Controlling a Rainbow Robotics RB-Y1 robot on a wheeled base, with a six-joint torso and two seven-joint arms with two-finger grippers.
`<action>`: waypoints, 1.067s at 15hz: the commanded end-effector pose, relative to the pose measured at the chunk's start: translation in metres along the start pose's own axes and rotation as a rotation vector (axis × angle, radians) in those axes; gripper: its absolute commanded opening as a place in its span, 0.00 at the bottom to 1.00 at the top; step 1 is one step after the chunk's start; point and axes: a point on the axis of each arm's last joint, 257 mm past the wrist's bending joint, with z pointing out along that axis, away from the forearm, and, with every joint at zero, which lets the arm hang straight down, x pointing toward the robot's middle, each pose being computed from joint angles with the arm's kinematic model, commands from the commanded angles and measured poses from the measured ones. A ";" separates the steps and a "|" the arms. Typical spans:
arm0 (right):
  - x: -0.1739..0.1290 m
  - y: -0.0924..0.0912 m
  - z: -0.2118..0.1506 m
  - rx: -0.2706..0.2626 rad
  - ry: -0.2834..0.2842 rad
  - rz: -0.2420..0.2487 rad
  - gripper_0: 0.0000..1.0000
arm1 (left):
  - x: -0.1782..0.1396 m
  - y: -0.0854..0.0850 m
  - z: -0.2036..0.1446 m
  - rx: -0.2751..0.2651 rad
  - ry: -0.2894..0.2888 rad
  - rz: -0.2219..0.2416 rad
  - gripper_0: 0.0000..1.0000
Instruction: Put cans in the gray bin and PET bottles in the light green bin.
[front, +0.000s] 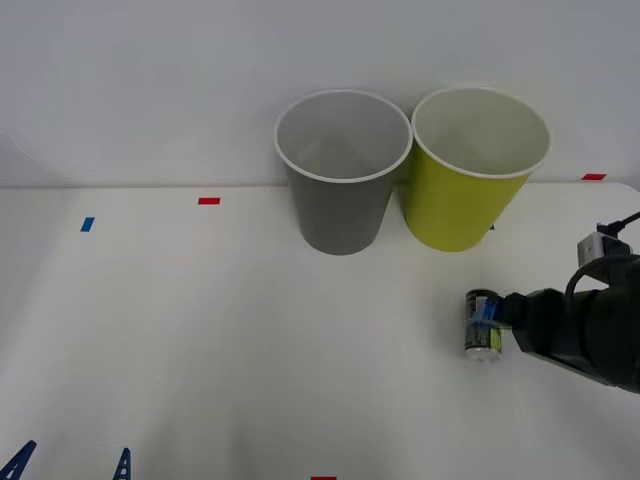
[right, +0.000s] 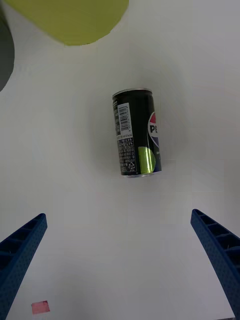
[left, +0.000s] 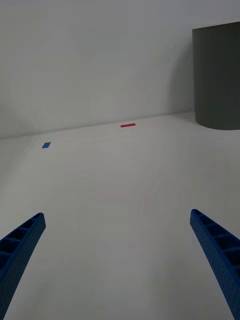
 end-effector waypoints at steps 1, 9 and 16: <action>-0.021 -0.015 0.008 0.043 0.003 -0.101 1.00 | 0.000 0.000 0.000 0.000 0.000 0.000 1.00; -0.049 -0.037 0.049 0.072 0.019 -0.206 1.00 | 0.000 0.000 0.000 0.000 0.000 0.000 1.00; -0.062 -0.047 0.068 0.071 0.024 -0.137 1.00 | 0.000 0.000 0.000 0.000 0.000 0.000 1.00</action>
